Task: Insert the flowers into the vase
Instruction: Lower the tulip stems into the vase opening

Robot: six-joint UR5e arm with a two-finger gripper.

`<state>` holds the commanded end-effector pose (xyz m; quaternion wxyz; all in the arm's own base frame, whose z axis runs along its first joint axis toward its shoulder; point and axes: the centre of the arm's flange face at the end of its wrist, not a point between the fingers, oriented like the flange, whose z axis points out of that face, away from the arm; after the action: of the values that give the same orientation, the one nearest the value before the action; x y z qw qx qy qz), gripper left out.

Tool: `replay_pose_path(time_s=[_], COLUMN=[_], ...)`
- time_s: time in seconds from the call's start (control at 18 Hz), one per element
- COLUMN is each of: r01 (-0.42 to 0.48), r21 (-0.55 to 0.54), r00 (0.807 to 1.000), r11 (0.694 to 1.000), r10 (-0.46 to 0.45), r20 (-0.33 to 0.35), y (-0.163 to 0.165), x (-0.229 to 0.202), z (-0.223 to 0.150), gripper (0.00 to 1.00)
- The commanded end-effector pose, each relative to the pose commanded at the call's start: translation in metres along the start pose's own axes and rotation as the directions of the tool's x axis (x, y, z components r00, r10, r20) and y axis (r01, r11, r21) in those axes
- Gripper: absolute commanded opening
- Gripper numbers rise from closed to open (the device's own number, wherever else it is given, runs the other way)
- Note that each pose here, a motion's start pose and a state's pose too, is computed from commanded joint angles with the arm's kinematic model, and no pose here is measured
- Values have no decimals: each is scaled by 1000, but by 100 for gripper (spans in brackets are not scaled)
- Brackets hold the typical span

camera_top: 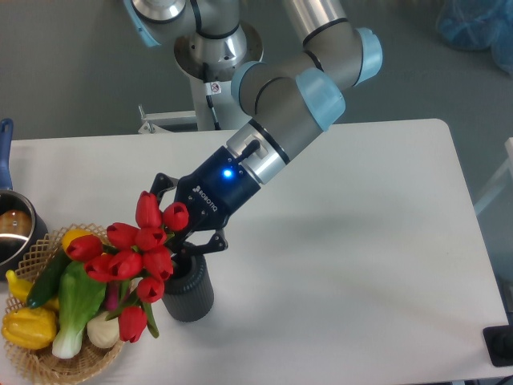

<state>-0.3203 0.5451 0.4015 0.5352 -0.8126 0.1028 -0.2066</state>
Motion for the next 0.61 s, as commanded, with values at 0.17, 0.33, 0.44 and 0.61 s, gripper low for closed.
replay_pose_path(time_s=[0.17,0.33,0.44,0.61], r01=[-11,1,7,-5], r21=[-7,-19,-33,-53], r00=[1000,1000,1000,1000], r11=[1000,1000,999,999], r10=[11,-1,-7,5], r20=[-8,-7,-2,-6], y=[12,20,25,39], x=[3,-2,-4,-6], z=[3,7,10,17], gripper=[12,20,29,32])
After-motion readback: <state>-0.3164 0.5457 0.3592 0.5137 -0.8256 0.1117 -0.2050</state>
